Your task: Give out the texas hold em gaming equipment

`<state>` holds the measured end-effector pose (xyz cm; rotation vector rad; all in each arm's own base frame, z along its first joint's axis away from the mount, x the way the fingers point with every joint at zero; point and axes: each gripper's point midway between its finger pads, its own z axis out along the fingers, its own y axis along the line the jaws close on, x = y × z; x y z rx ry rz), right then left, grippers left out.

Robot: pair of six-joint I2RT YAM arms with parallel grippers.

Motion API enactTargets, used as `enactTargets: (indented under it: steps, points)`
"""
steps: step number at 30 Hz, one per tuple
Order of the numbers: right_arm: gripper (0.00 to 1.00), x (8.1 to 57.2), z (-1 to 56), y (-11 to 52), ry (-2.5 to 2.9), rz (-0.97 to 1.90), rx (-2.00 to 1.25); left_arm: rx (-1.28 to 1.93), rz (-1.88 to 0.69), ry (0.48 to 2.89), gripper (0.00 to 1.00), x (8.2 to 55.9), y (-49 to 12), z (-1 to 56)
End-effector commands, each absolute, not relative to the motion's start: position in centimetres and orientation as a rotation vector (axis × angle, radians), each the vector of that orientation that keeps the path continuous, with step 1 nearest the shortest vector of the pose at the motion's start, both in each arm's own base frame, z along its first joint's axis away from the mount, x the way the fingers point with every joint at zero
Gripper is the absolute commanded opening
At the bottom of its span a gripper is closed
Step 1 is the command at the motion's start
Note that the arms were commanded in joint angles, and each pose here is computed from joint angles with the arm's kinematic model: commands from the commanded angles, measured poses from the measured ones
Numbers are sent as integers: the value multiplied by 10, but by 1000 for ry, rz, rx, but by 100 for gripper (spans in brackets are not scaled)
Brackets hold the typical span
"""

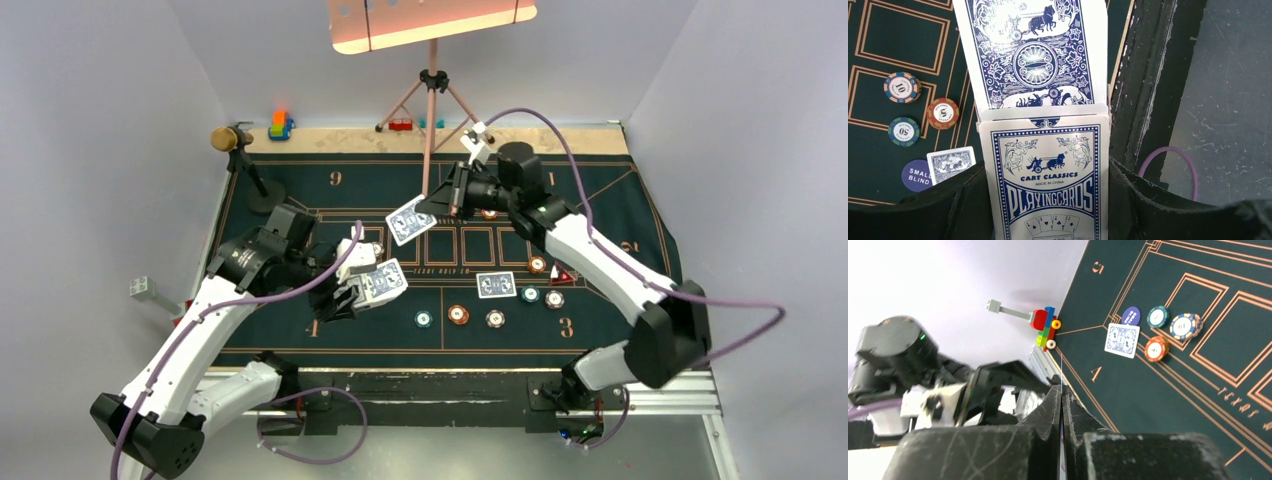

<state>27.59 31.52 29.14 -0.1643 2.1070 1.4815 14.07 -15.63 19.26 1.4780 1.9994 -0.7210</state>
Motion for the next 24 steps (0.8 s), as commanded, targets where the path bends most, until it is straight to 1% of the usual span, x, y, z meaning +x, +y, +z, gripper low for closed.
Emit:
enactTargets:
  steps: [1,5,11,16,23,24]
  points:
    - [0,310,273,343,2112,1480,-198,1475,-747,1940,0,138,-161,203]
    - [0,328,232,378,2186,1486,-214,1475,-748,1939,0,135,-159,203]
    - [0,317,177,468,2309,1517,-356,1478,-741,1931,0,134,-159,205]
    - [0,314,143,519,2352,1556,-400,1479,-733,1929,0,133,-157,206]
    - [0,316,101,541,2423,1516,-366,1479,-731,1929,0,133,-157,207]
    - [3,317,97,541,2431,1502,-358,1479,-731,1930,0,133,-157,206]
